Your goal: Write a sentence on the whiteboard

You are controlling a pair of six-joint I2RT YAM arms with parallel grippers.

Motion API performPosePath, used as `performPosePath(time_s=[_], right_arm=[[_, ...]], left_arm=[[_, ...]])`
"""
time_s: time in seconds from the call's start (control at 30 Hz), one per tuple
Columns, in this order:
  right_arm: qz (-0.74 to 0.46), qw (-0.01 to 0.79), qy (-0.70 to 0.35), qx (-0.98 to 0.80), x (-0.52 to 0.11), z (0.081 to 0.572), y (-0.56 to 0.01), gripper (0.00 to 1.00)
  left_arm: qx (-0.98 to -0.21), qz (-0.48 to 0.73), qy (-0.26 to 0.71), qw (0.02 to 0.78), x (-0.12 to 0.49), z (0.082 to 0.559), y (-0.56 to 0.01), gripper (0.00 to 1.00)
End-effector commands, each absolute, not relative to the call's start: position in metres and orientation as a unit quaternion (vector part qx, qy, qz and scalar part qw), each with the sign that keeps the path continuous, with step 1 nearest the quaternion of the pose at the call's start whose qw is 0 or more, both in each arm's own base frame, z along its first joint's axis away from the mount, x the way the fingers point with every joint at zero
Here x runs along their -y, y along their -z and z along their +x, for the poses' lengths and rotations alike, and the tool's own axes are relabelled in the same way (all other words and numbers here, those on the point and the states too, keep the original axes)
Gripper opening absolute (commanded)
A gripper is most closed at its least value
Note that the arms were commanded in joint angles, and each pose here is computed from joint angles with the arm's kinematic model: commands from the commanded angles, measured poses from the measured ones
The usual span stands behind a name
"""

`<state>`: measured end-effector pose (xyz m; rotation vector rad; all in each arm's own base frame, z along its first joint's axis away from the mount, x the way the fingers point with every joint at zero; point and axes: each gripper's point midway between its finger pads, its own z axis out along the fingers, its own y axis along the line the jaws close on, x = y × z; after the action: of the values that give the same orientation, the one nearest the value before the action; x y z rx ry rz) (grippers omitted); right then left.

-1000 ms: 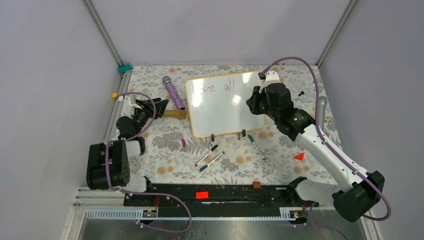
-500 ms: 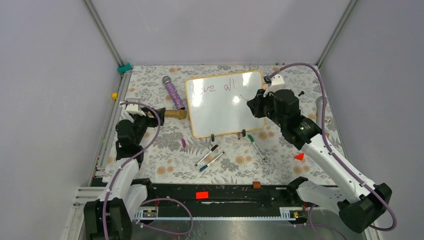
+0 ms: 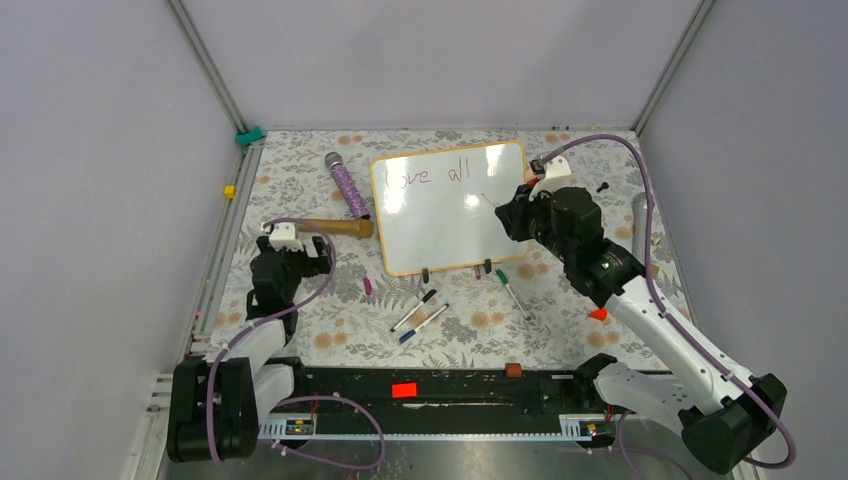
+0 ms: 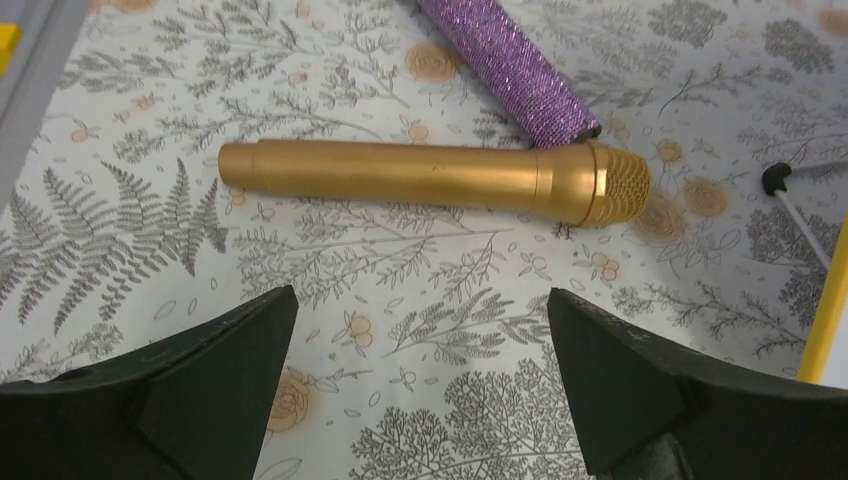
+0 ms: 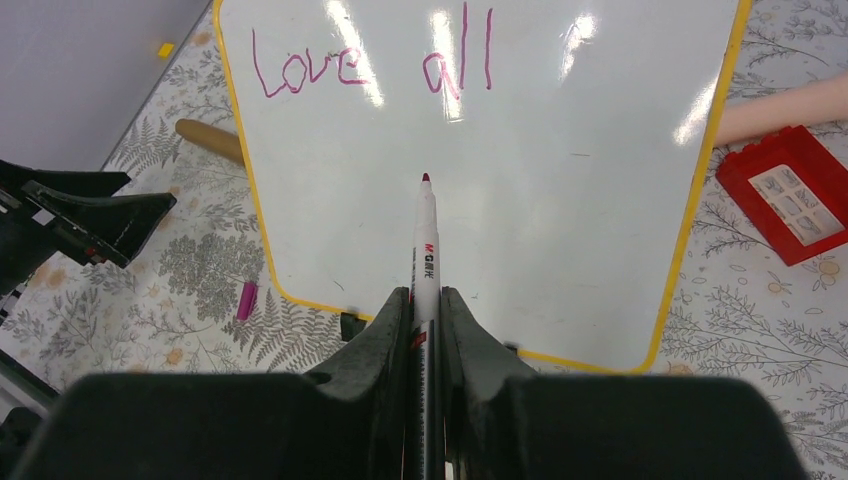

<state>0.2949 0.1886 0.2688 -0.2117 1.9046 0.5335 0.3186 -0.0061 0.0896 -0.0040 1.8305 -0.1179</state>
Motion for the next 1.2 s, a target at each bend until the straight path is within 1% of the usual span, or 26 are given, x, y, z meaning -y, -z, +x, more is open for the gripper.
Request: performPosePath(time_s=[0.0,0.07,0.2,0.4,0.5,0.67,0.87,1.17], right_arm=[[-0.095,0.564,-0.244,-0.783,-0.197,0.297,-0.282,0.0],[-0.096,0.564,-0.248,-0.782,-0.198,0.296,-0.283,0.0],[-0.099,0.563,-0.252,-0.781,-0.2,0.295,-0.281,0.0],[-0.118,0.552,-0.247,-0.788,-0.212,0.296,-0.275,0.0],[-0.129,0.544,-0.246,-0.792,-0.222,0.295,-0.273,0.0],[-0.147,0.537,-0.256,-0.79,-0.237,0.289,-0.274,0.0],[-0.168,0.529,-0.263,-0.789,-0.251,0.278,-0.267,0.0],[-0.17,0.51,-0.266,-0.8,-0.254,0.274,-0.253,0.0]], left_arm=[[-0.718,0.014,0.054,0.694,0.009,0.339,-0.144,0.99],[-0.715,0.006,0.06,0.696,0.008,0.344,-0.145,0.99],[-0.731,-0.007,0.082,0.677,0.008,0.359,-0.141,0.99],[-0.731,-0.034,0.064,0.678,-0.002,0.36,-0.141,0.99],[-0.726,-0.029,0.053,0.684,-0.005,0.36,-0.139,0.99],[-0.686,-0.044,0.056,0.724,-0.011,0.355,-0.135,0.99],[-0.698,-0.036,0.055,0.713,-0.009,0.359,-0.131,0.99],[-0.714,-0.031,0.041,0.698,-0.006,0.368,-0.128,0.99]])
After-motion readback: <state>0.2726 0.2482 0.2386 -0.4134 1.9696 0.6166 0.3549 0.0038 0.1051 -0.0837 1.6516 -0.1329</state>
